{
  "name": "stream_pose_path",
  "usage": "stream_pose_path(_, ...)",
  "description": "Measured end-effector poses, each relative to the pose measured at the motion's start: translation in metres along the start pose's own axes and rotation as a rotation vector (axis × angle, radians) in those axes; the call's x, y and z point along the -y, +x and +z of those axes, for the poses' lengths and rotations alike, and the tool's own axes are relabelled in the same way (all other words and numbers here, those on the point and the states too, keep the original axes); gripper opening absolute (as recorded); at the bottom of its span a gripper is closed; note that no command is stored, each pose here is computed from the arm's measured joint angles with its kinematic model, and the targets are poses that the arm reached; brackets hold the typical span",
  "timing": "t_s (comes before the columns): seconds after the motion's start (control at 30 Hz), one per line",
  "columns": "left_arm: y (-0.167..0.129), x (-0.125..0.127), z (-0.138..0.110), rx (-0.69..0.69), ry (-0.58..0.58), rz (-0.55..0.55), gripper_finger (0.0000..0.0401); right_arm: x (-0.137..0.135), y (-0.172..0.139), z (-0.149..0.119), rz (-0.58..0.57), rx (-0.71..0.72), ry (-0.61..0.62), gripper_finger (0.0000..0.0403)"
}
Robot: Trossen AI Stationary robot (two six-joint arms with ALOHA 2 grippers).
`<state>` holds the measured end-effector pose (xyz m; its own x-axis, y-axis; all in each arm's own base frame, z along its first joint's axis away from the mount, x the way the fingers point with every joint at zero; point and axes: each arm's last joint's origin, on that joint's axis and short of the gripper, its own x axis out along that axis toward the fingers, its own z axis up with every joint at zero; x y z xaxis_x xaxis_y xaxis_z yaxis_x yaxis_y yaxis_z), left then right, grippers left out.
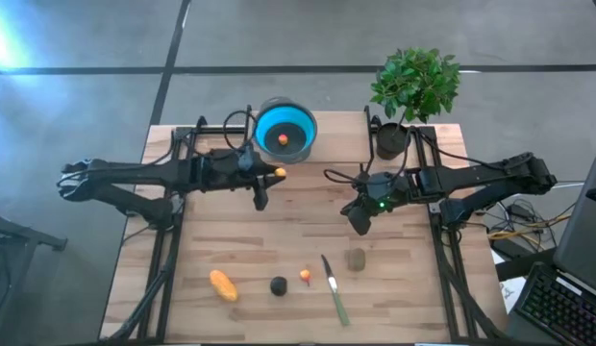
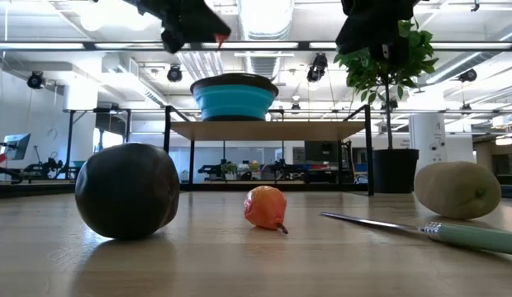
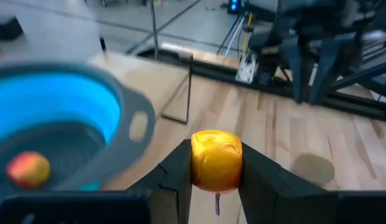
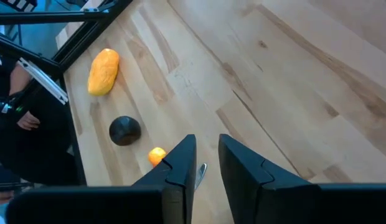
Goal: Pick & Place Fruit
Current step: Put the left orange pear into the blue strainer bowl
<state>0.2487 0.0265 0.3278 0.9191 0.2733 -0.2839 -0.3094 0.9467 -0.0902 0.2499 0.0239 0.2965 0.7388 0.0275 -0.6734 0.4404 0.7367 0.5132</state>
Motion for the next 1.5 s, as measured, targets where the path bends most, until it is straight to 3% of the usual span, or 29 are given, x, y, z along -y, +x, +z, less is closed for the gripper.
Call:
stream_pose_path(0.27, -0.006, -0.023, 0.030, 0.054, 0.020, 0.097, 0.0107, 0.000, 0.000, 0.000, 0.000, 0.001, -0.006, 0.0080)
stream_pose_path(0.5, -0.008, -0.056, 0.037, 0.060, -0.015, 0.227, 0.0106, 0.000, 0.000, 0.000, 0.000, 0.001, -0.036, 0.0063)
stream_pose_path(0.73, -0.002, -0.082, 0.032, 0.033, -0.049, 0.325, 0.0105, 0.000, 0.000, 0.000, 0.000, 0.002, -0.055, 0.0044)
stream_pose_path(0.9, 0.018, -0.095, 0.025, -0.005, -0.069, 0.365, 0.0107, 0.000, 0.000, 0.000, -0.002, 0.003, -0.084, 0.0050)
stream_pose_path(1.23, 0.052, -0.105, 0.006, -0.086, -0.122, 0.393, 0.0114, 0.000, 0.000, 0.000, -0.003, 0.003, -0.126, 0.0072)
stream_pose_path(1.5, 0.055, -0.106, 0.003, -0.098, -0.122, 0.394, 0.0121, 0.000, 0.000, 0.000, -0.003, 0.004, -0.133, 0.0086)
